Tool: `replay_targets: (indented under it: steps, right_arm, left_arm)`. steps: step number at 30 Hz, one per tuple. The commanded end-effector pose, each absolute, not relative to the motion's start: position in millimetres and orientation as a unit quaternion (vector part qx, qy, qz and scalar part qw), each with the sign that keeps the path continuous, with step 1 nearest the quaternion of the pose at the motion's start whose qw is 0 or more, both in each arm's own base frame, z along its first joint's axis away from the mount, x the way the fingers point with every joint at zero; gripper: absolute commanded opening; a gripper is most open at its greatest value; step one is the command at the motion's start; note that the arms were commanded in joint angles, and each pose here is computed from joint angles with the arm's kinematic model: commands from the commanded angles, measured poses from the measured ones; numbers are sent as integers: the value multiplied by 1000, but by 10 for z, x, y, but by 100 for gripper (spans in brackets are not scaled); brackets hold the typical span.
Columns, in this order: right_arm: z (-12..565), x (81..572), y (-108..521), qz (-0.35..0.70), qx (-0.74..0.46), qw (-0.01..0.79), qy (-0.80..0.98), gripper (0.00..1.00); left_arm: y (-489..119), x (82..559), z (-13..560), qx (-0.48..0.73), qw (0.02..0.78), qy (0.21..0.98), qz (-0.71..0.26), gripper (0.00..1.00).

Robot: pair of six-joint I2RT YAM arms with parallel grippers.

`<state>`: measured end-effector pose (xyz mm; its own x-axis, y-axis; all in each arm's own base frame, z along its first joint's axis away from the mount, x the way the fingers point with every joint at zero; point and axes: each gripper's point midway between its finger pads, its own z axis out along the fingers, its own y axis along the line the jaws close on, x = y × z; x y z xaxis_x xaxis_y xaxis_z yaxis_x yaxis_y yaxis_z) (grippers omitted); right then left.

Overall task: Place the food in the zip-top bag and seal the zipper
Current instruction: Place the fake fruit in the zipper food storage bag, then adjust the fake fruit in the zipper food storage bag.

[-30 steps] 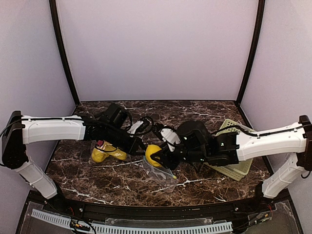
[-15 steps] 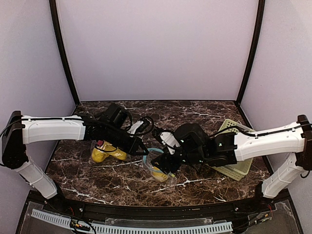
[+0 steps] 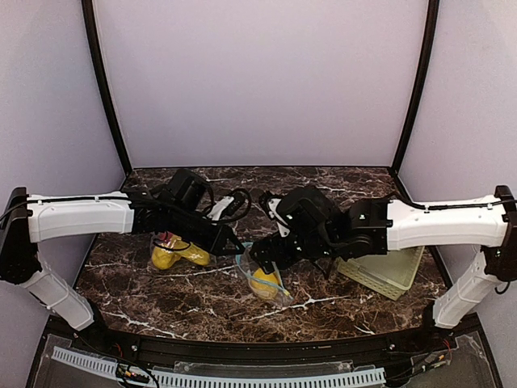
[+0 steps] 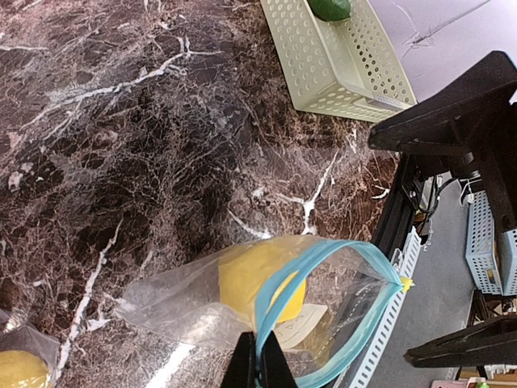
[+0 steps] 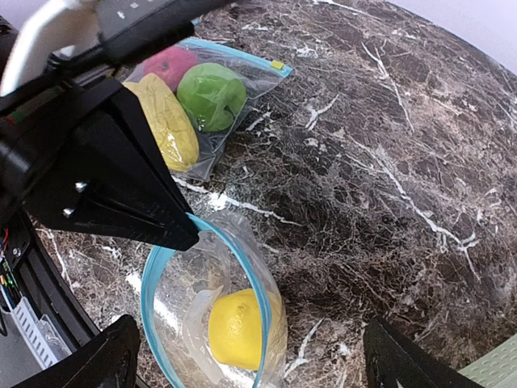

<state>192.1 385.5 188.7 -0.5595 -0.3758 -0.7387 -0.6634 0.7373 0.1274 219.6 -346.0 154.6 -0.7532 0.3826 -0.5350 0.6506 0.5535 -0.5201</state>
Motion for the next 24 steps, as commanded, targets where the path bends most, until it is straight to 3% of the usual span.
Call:
replay_targets:
  steps: [1, 24]
  right_arm:
    - [1589, 1899, 3760, 149, -252, 297, 909, 95]
    - [934, 2310, 3787, 65, -125, 281, 949, 99]
  left_arm:
    - [-3441, 2193, 1731, 304, 216, 849, -375, 1]
    - [-3421, 2113, 1902, 298, 231, 836, -399, 1]
